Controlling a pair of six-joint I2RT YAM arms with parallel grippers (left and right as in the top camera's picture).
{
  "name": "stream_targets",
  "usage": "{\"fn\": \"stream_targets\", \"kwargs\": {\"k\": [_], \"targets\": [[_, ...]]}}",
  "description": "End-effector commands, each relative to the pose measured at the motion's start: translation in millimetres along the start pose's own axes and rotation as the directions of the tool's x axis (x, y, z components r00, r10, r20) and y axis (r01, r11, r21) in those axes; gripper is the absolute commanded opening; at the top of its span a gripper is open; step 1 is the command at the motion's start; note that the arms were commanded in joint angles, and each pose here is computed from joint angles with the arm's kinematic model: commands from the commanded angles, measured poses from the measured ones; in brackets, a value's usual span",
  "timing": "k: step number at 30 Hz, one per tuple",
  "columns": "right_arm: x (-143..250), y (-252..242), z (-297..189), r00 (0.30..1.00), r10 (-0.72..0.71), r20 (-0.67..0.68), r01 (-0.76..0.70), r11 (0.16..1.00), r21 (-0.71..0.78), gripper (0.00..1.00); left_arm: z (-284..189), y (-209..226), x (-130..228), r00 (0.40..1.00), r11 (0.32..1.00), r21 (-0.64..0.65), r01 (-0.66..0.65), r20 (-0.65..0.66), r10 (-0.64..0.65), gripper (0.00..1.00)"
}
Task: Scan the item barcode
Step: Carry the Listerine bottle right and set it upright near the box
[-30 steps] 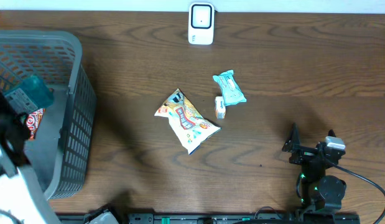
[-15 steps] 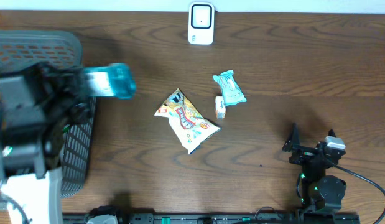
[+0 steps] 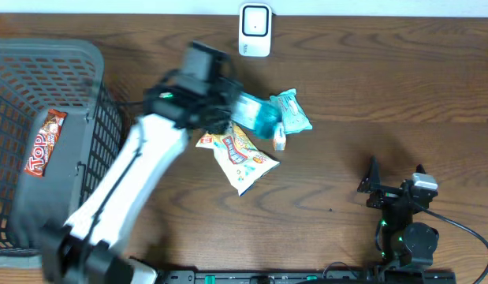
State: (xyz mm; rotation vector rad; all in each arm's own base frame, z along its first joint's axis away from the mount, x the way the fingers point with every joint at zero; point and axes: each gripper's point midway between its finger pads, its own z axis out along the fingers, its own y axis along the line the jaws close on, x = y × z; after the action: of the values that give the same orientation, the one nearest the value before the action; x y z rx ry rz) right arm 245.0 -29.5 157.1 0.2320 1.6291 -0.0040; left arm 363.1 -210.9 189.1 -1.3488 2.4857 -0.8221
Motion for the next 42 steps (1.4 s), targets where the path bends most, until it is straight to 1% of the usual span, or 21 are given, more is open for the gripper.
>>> {"fn": "stream_targets", "kwargs": {"k": [1,2,4,5,6,7,9,10,13,14,15,17,22,24,25,28,35,36,41,42], "targets": [[0.0,-2.2,-0.2,1.0,-0.011,0.001,0.011,1.0,0.01,0.99,41.0,-4.7,41.0,0.99,0.992,-0.015,-0.128,-0.069,0.126,0.5],[0.0,-2.2,-0.2,1.0,-0.011,0.001,0.011,1.0,0.01,0.99,61.4,-4.5,58.5,0.979,0.983,-0.015,-0.182,-0.093,0.18,0.5],[0.0,-2.2,-0.2,1.0,-0.011,0.001,0.011,1.0,0.01,0.99,76.8,-7.5,74.6,0.96,0.967,0.008,-0.256,-0.111,0.256,0.5],[0.0,-2.2,-0.2,1.0,-0.011,0.001,0.011,1.0,0.01,0.99,85.2,-11.2,84.2,0.942,0.949,0.033,-0.314,-0.112,0.316,0.5],[0.0,-2.2,-0.2,1.0,-0.011,0.001,0.011,1.0,0.01,0.99,91.2,-13.0,89.6,0.929,0.934,0.044,-0.354,-0.097,0.357,0.5],[0.0,-2.2,-0.2,1.0,-0.011,0.001,0.011,1.0,0.01,0.99,98.9,-14.6,91.6,0.909,0.909,0.039,-0.415,-0.033,0.416,0.5],[0.0,-2.2,-0.2,1.0,-0.011,0.001,0.011,1.0,0.01,0.99,101.5,-15.1,90.0,0.874,0.876,0.009,-0.483,0.064,0.481,0.5],[0.0,-2.2,-0.2,1.0,-0.011,0.001,0.011,1.0,0.01,0.99,100.8,-15.5,90.3,0.846,0.852,-0.011,-0.523,0.116,0.521,0.5],[0.0,-2.2,-0.2,1.0,-0.011,0.001,0.011,1.0,0.01,0.99,98.5,-18.2,99.1,0.798,0.814,-0.024,-0.581,0.179,0.575,0.51],[0.0,-2.2,-0.2,1.0,-0.011,0.001,0.011,1.0,0.01,0.99,100.8,-22.3,110.8,0.756,0.775,-0.015,-0.632,0.206,0.621,0.51],[0.0,-2.2,-0.2,1.0,-0.011,0.001,0.011,1.0,0.01,0.99,103.1,-24.1,115.6,0.73,0.75,-0.014,-0.662,0.215,0.649,0.51],[0.0,-2.2,-0.2,1.0,-0.011,0.001,0.011,1.0,0.01,0.99,113.3,-21.5,123.5,0.695,0.714,-0.021,-0.699,0.213,0.687,0.51],[0.0,-2.2,-0.2,1.0,-0.011,0.001,0.011,1.0,0.01,0.99,138.4,4.5,126.2,0.67,0.684,-0.09,-0.724,0.143,0.728,0.51],[0.0,-2.2,-0.2,1.0,-0.011,0.001,0.011,1.0,0.01,0.99,143.3,16.4,128.9,0.666,0.672,-0.11,-0.732,0.094,0.74,0.51],[0.0,-2.2,-0.2,1.0,-0.011,0.001,0.011,1.0,0.01,0.99,143.5,20.8,130.7,0.642,0.646,-0.117,-0.755,0.069,0.763,0.51],[0.0,-2.2,-0.2,1.0,-0.011,0.001,0.011,1.0,0.01,0.99,143.1,26.6,130.4,0.603,0.603,-0.136,-0.786,0.046,0.796,0.52],[0.0,-2.2,-0.2,1.0,-0.011,0.001,0.011,1.0,0.01,0.99,138.7,55.4,132.7,0.577,0.558,-0.214,-0.802,-0.036,0.816,0.52],[0.0,-2.2,-0.2,1.0,-0.011,0.001,0.011,1.0,0.01,0.99,138.2,57.4,133.8,0.573,0.553,-0.218,-0.804,-0.042,0.818,0.55],[0.0,-2.2,-0.2,1.0,-0.011,0.001,0.011,1.0,0.01,0.99,135.7,67.4,145.7,0.552,0.525,-0.223,-0.821,-0.075,0.831,0.57],[0.0,-2.2,-0.2,1.0,-0.011,0.001,0.011,1.0,0.01,0.99,135.1,69.6,149.1,0.544,0.517,-0.224,-0.826,-0.081,0.835,0.6]]}}
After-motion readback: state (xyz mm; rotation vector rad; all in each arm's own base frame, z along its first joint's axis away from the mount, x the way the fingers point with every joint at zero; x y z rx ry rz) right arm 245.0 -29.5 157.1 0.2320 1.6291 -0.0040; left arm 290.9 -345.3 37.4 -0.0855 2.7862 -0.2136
